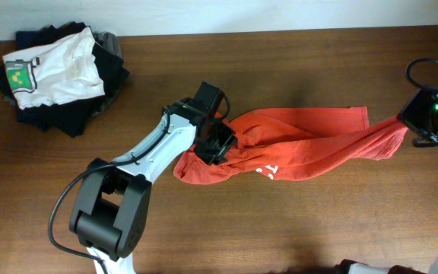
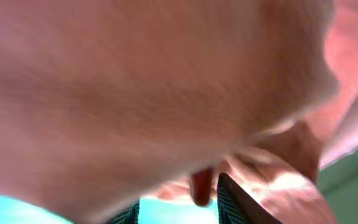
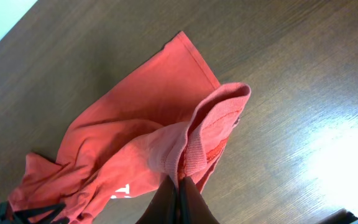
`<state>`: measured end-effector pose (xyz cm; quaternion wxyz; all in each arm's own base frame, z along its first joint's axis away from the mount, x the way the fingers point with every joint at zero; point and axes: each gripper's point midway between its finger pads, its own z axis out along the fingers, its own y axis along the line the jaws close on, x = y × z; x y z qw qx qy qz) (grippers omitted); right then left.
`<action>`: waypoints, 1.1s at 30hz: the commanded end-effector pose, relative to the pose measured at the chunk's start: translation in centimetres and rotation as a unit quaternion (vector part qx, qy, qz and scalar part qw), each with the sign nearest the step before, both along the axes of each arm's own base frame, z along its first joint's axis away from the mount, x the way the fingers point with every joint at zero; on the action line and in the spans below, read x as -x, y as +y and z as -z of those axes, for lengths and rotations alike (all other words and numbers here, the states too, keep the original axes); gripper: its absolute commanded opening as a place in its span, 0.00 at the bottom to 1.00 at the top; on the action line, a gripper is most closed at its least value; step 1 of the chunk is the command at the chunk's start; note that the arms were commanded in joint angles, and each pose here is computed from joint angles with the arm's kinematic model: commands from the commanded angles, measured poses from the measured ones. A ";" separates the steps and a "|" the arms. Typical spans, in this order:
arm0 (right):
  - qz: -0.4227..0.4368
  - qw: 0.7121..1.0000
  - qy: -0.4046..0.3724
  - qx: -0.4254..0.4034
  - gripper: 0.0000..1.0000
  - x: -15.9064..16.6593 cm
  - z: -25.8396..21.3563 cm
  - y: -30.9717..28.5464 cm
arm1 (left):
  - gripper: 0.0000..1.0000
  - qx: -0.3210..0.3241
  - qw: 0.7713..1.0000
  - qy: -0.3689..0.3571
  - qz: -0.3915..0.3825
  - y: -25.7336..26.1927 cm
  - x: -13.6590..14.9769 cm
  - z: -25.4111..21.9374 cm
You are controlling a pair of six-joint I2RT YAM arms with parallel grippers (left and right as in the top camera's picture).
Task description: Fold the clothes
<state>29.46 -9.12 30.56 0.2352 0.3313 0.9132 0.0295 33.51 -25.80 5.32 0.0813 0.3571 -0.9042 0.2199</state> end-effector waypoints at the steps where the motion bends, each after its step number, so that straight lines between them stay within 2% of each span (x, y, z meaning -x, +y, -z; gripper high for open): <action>1: -0.005 1.000 0.001 -0.001 0.04 -0.1 0.2 0.1 | 0.40 -0.053 0.998 -0.031 -0.014 1.7 -1.5 0.6; 3: -0.005 1.000 0.002 -0.001 0.04 -0.1 0.2 0.1 | 0.41 -0.073 0.996 -0.041 -0.021 2.3 -1.9 0.8; 8: -0.005 1.000 0.002 -0.002 0.04 -0.1 0.2 0.1 | 0.40 -0.067 0.997 -0.040 -0.020 2.1 -1.9 0.7; 14: -0.005 1.000 0.002 -0.001 0.04 -0.1 0.2 0.1 | 0.40 -0.009 1.000 -0.022 -0.004 0.2 -1.2 0.0; 19: -0.004 1.000 0.002 -0.001 0.04 -0.1 0.2 0.1 | 0.39 -0.006 1.000 -0.020 -0.004 0.1 -1.2 -0.1; 20: -0.005 1.000 0.002 -0.002 0.04 -0.1 0.2 0.1 | 0.34 -0.006 1.000 -0.020 -0.003 0.1 -1.2 -0.1; 22: -0.004 1.000 0.002 -0.001 0.04 -0.1 0.2 0.1 | 0.32 -0.007 1.000 -0.021 -0.003 0.0 -1.1 0.0; 24: -0.005 1.000 0.002 -0.001 0.04 -0.1 0.2 0.1 | 0.18 -0.012 1.000 -0.024 -0.001 0.0 -1.1 0.0; 25: -0.005 1.000 0.002 -0.002 0.04 -0.1 0.2 0.1 | 0.02 -0.017 1.000 -0.026 0.001 -0.1 -1.0 0.1; 28: -0.005 1.000 0.002 -0.002 0.04 0.0 0.2 0.1 | 0.01 -0.022 0.999 -0.030 0.006 -0.2 -0.9 0.2; 33: -0.004 1.000 0.008 -0.004 0.04 0.3 0.3 0.2 | 0.01 -0.002 0.997 -0.057 0.061 -0.9 -0.6 -1.0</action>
